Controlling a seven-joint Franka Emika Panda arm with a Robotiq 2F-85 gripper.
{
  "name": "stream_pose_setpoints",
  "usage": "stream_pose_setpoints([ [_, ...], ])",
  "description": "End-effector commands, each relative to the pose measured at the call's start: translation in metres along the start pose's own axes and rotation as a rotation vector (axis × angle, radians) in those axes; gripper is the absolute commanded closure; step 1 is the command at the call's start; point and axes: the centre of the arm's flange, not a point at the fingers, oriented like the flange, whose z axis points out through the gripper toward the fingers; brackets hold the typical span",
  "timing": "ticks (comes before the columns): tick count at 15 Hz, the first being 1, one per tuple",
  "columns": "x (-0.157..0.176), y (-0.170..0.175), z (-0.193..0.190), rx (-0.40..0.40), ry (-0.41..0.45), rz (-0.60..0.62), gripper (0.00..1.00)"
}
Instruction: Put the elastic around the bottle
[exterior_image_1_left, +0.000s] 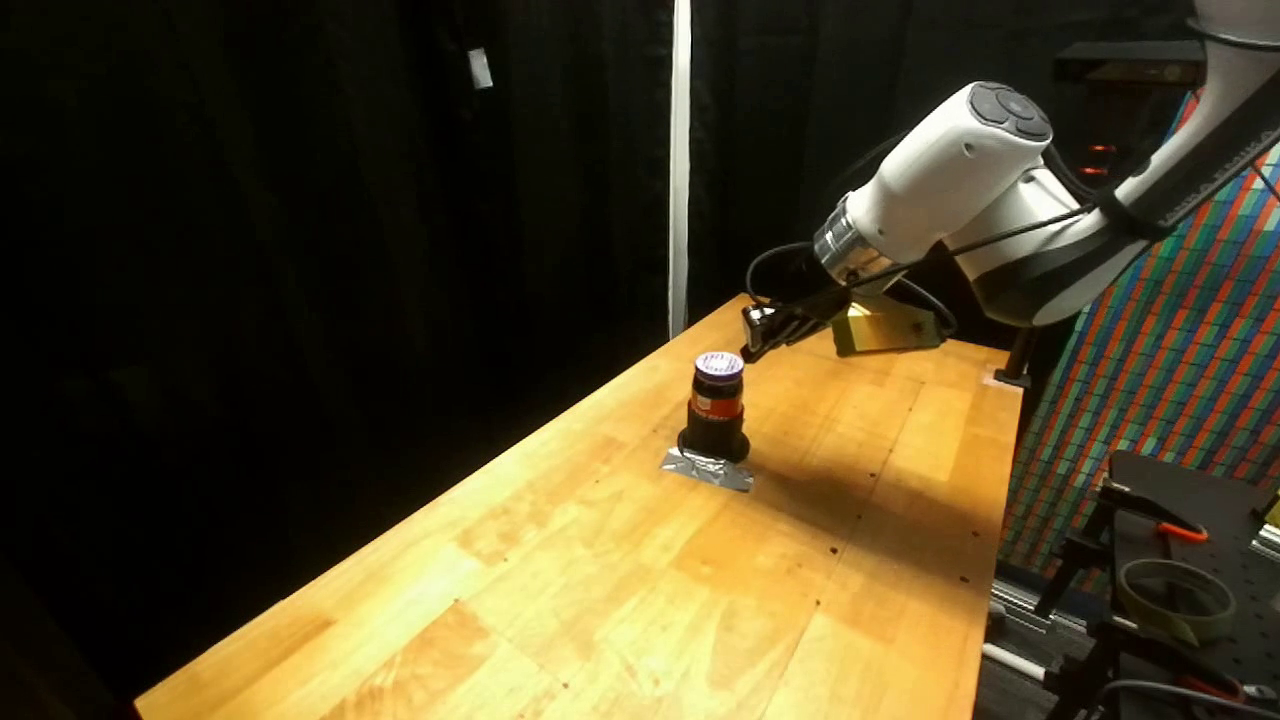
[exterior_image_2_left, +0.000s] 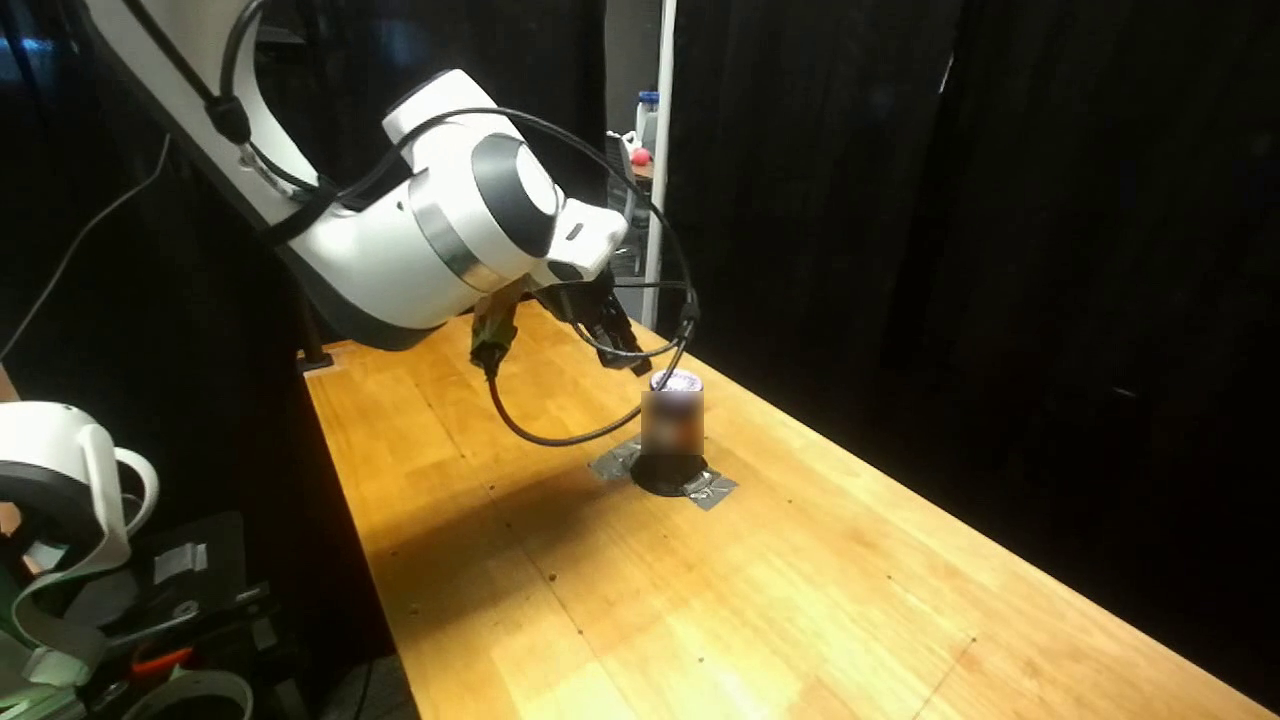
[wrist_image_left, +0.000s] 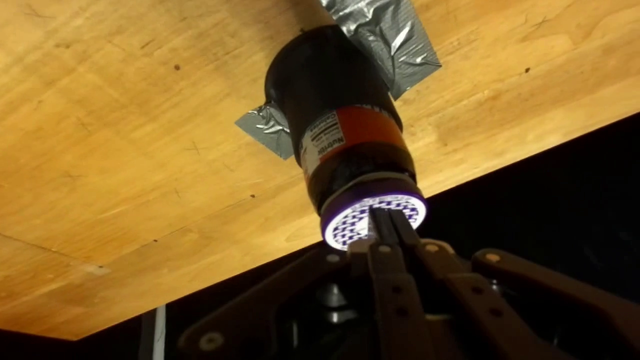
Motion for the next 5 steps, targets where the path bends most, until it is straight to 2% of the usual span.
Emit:
stream_pose_setpoints([
  [1,-0.054,-0.013,-0.009,0.077,0.037,0.036,0.92],
  [2,-0.054,-0.019,-0.013,0.105,-0.004,0.062,0.67],
  [3,-0.058,-0.024,-0.016,0.124,-0.062,0.068,0.66],
  [4,-0.063,-0.030,-0.022,0.139,-0.147,0.047,0.63],
  [5,-0.073,-0.034,-0.026,0.138,-0.188,0.042,0.56],
])
